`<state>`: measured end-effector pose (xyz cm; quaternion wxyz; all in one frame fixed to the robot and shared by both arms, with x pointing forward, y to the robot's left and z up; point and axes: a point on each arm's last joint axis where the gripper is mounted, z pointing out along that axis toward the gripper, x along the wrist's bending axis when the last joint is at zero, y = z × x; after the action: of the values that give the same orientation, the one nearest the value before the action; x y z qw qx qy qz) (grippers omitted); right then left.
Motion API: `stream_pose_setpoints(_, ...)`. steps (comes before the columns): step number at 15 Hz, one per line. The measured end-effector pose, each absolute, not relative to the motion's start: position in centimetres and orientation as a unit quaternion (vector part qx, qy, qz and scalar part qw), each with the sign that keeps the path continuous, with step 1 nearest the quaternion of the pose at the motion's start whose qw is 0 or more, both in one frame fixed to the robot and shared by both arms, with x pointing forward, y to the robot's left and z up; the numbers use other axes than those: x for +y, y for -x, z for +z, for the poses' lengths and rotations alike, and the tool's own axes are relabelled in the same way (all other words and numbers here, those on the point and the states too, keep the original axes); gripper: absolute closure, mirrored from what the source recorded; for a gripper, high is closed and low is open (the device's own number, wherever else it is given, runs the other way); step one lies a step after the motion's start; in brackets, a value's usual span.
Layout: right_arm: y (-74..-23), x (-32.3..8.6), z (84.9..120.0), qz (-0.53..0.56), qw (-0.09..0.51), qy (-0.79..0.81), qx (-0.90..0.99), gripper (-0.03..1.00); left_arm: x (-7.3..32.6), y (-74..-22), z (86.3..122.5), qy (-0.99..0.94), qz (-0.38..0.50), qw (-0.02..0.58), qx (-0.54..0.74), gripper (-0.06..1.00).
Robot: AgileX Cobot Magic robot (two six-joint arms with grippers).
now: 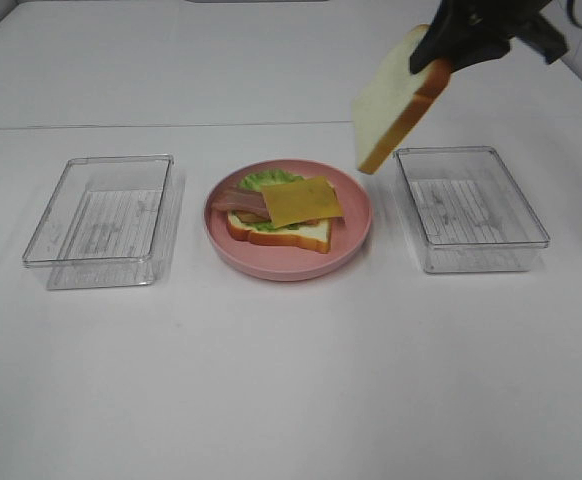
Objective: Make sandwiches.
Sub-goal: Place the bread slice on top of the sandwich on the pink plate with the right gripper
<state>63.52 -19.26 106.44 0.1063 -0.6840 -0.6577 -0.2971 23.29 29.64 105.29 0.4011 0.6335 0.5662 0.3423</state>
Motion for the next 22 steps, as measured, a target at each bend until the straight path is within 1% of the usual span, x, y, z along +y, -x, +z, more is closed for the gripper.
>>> stream_pose_setpoints(2,-63.3,-17.0,104.6,-0.335,0.133,0.687,-0.631,0.78,29.6,-23.3,105.3,-0.634,0.342,0.401,0.566,0.37)
stream_pose_setpoints(4,-63.4,-16.1,103.2,-0.357,0.157,0.694,-0.605,0.78,29.6,-23.3,105.3,-0.634,0.342,0.401,0.566,0.37)
stream_pose_setpoints(8,-63.5,-14.1,97.9,-0.391,0.255,0.697,-0.544,0.78,29.6,-23.3,105.3,-0.634,0.342,0.401,0.566,0.37)
stream_pose_setpoints(11,-64.4,-13.3,94.2,-0.419,0.310,0.707,-0.478,0.78,29.6,-23.3,105.3,-0.634,0.342,0.401,0.566,0.37)
stream_pose_setpoints(13,-64.7,-13.2,92.5,-0.413,0.321,0.717,-0.461,0.78,29.6,-23.3,105.3,-0.634,0.342,0.401,0.566,0.37)
stream_pose_setpoints(15,-64.8,-13.2,91.5,-0.405,0.324,0.723,-0.458,0.78,29.6,-23.3,105.3,-0.634,0.342,0.401,0.566,0.37)
stream_pose_setpoints(19,-64.9,-13.3,90.8,-0.397,0.325,0.730,-0.452,0.78,29.6,-23.3,105.3,-0.634,0.342,0.401,0.566,0.37)
stream_pose_setpoints(20,-64.9,-13.3,90.8,-0.396,0.325,0.730,-0.453,0.75,29.6,-23.3,105.3,-0.634,0.342,0.401,0.566,0.37)
stream_pose_setpoints(21,-64.8,-13.3,90.7,-0.393,0.324,0.731,-0.454,0.61,29.6,-23.3,105.3,-0.634,0.342,0.401,0.566,0.37)
stream_pose_setpoints(22,-64.7,-13.3,90.6,-0.389,0.322,0.731,-0.460,0.50,29.6,-23.3,105.3,-0.634,0.342,0.401,0.566,0.37)
